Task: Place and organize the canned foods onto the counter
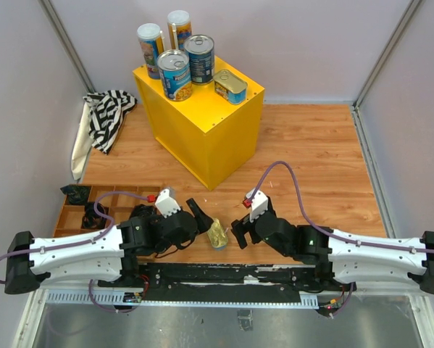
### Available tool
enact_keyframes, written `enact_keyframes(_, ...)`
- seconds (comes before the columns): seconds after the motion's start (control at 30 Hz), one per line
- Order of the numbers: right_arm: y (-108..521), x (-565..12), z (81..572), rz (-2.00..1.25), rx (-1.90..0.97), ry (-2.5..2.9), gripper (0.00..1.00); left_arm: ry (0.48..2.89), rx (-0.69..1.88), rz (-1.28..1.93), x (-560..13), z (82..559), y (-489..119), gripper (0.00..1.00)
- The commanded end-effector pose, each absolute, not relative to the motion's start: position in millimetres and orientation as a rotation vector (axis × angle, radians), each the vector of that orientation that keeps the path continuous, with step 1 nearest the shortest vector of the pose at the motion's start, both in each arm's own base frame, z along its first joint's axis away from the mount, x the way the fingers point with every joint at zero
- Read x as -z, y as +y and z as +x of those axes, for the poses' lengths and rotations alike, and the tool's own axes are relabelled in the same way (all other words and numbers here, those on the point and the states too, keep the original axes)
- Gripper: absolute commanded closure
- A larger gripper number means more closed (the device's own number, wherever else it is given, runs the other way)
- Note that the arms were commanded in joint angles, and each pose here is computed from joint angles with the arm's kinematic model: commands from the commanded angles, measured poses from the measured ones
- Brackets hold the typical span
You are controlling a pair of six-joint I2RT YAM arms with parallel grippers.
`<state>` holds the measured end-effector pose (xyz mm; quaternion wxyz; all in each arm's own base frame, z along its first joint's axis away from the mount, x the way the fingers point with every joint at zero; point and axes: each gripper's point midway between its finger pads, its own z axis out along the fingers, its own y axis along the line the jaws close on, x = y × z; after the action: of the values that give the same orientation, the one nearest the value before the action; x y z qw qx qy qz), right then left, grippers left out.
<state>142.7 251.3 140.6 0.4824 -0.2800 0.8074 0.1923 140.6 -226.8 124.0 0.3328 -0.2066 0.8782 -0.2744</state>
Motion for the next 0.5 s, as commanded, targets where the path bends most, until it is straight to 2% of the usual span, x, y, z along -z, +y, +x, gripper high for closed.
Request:
enact_keyframes(0.0,275,-139,134,-0.673,-0.574,1.953,0.11,2.26,0.705,-0.552,-122,150,-222,0.02)
enact_keyframes(0.27,299,-115,112,-0.794,-0.639,2.0,0.18,2.272,0.664,-0.497,-117,166,-219,0.02)
enact_keyframes(0.47,316,-105,98,-0.87,-0.644,2.001,0.18,2.279,0.695,-0.468,-110,179,-220,0.04)
